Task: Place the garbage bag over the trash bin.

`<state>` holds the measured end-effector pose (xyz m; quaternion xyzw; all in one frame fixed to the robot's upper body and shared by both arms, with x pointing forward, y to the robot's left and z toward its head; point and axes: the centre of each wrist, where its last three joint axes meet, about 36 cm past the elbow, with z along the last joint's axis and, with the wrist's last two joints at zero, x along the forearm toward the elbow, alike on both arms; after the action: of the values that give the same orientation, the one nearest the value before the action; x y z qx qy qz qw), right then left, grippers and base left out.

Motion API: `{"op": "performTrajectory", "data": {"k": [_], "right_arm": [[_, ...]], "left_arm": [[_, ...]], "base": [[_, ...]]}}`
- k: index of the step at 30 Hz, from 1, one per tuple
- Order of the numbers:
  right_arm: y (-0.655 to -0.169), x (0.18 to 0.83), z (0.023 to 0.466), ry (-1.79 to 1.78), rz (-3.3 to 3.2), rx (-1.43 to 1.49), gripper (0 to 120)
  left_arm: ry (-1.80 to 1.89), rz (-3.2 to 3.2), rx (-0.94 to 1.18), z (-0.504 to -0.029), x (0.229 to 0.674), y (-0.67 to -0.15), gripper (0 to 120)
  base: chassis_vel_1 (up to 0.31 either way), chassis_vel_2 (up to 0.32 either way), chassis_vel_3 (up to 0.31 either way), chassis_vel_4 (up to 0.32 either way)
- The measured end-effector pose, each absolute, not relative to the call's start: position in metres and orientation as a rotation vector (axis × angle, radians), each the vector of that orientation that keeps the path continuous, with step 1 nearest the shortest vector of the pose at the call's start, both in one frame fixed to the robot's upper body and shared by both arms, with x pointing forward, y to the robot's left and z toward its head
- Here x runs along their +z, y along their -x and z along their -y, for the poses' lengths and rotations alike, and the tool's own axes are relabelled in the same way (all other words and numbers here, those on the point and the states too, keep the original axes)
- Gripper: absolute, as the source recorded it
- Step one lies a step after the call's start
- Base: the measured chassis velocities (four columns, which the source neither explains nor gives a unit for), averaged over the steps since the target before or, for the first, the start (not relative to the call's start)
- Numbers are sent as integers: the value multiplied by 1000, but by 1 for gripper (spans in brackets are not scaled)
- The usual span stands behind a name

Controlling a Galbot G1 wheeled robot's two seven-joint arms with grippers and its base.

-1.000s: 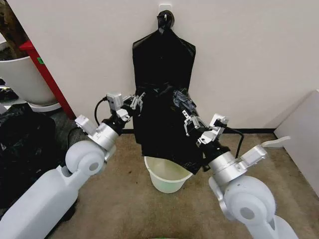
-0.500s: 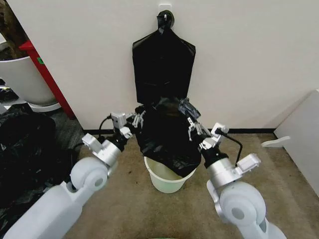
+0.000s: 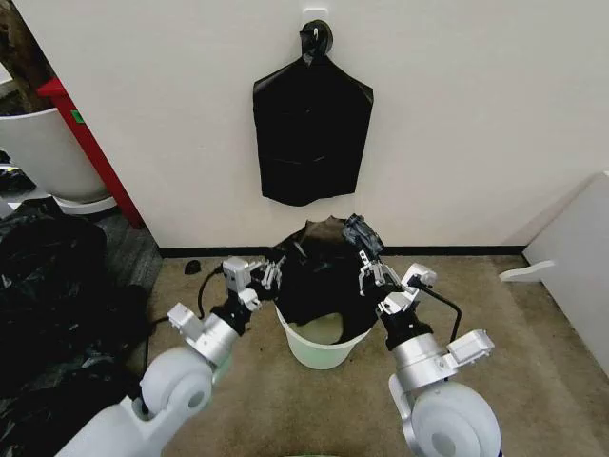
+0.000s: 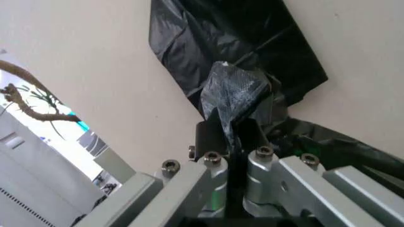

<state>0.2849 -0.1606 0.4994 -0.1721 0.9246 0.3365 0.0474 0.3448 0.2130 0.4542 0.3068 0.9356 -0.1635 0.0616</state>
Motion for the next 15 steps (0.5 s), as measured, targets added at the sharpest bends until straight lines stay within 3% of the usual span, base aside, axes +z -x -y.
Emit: {"op": "performTrajectory", "data": {"k": [9, 15], "right_arm": [[-306, 474, 149, 540, -2865, 1043, 0], [-315, 497, 159, 542, -2833, 1056, 0]], "left_arm": [[-910, -2778, -375, -226, 471, -372, 0], [-903, -2740, -326, -238, 496, -384, 0]], "base": [[0, 0, 0, 0], [0, 0, 0, 0]]}}
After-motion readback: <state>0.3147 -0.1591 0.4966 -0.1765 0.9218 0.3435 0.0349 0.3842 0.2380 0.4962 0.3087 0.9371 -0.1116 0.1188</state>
